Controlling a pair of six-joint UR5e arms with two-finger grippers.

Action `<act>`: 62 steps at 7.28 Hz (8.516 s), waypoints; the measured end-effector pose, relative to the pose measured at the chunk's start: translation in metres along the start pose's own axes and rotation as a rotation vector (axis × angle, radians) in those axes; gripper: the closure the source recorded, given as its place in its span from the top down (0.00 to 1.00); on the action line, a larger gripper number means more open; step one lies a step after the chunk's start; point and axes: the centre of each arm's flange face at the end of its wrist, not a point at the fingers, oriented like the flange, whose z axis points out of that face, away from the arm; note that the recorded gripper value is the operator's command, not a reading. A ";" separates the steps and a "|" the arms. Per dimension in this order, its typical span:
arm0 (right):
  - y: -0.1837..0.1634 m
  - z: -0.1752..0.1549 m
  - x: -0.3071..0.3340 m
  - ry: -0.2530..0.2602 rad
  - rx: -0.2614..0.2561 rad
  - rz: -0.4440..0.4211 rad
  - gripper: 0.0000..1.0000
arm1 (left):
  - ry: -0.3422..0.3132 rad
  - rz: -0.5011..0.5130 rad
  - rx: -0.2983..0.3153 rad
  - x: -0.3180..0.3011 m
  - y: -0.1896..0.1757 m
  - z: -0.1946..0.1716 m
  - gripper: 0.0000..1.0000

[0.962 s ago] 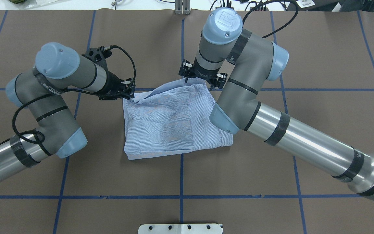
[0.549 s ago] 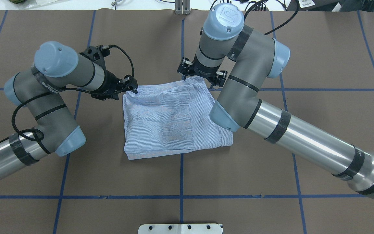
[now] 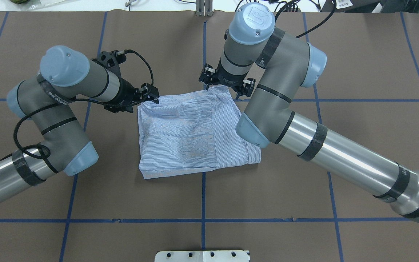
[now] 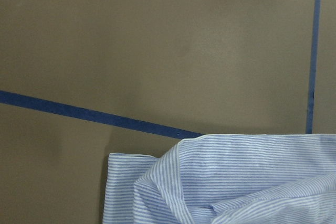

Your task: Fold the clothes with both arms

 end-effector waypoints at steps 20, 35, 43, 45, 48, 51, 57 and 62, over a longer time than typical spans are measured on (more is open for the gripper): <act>-0.112 -0.062 0.174 0.131 0.080 -0.211 1.00 | -0.050 0.118 0.142 -0.032 -0.163 -0.004 1.00; -0.164 -0.174 0.584 0.266 -0.131 -0.244 1.00 | -0.354 0.516 0.209 -0.459 -0.200 -0.208 1.00; -0.154 -0.177 0.609 0.215 -0.149 -0.195 1.00 | -0.387 0.485 -0.142 -0.497 -0.205 -0.278 1.00; -0.151 -0.181 0.623 0.216 -0.145 -0.175 1.00 | -0.390 0.491 -0.184 -0.510 -0.200 -0.280 1.00; -0.127 -0.175 0.676 0.216 -0.121 -0.153 1.00 | -0.390 0.487 -0.190 -0.512 -0.198 -0.280 1.00; -0.110 -0.159 0.732 0.210 -0.102 -0.129 1.00 | -0.389 0.493 -0.186 -0.508 -0.201 -0.280 1.00; -0.116 -0.182 0.738 0.104 -0.051 -0.099 1.00 | -0.390 0.496 -0.177 -0.498 -0.208 -0.280 1.00; -0.116 -0.183 0.737 0.101 -0.050 -0.099 1.00 | -0.391 0.403 -0.142 -0.490 -0.210 -0.283 1.00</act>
